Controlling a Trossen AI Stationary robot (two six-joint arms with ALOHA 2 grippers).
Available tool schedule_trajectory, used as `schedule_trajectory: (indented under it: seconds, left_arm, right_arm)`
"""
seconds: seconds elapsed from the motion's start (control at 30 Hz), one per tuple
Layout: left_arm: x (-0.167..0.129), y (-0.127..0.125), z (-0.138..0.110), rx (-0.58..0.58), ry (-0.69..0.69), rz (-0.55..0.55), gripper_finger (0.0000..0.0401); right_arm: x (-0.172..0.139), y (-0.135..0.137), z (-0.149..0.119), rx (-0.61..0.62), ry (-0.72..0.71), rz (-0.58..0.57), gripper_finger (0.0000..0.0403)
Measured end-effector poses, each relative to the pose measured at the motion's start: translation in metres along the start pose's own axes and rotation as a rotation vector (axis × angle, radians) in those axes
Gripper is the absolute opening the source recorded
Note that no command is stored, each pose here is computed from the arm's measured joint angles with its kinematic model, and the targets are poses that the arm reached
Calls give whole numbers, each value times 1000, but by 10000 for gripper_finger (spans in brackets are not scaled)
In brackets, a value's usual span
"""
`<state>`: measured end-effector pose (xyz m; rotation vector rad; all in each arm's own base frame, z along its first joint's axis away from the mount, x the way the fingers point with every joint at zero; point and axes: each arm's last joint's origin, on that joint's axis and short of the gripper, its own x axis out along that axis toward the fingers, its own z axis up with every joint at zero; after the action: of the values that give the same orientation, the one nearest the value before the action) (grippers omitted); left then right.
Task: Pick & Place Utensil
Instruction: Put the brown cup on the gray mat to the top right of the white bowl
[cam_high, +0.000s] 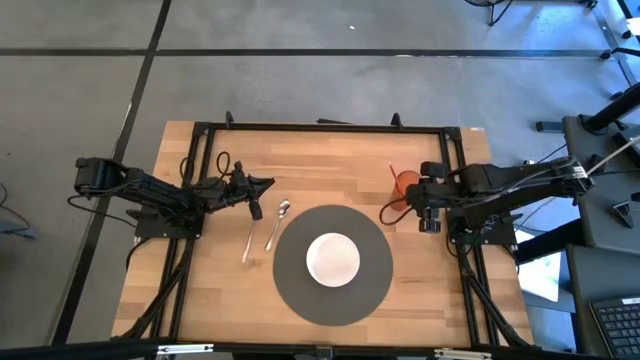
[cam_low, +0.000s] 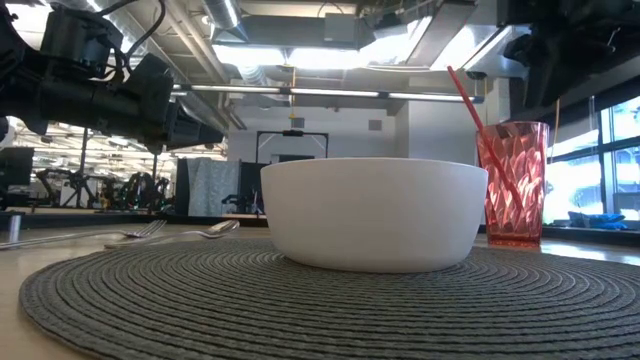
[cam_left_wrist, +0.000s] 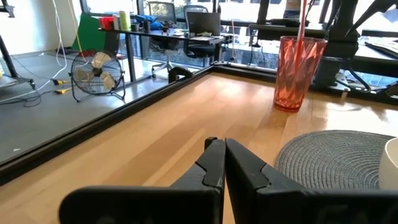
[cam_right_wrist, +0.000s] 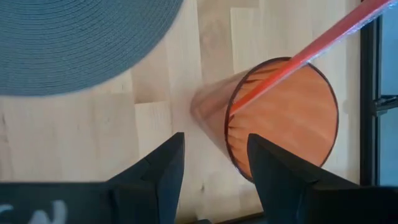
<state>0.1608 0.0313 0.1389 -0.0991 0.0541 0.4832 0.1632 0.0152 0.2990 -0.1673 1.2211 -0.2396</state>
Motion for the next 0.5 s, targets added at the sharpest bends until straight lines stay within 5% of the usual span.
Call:
schedule_trajectory:
  seconds: [0.5]
  left_arm:
    - [0,0,0,0,0,-1,6]
  right_arm:
    - [9,3,5,-39,53,-17,175]
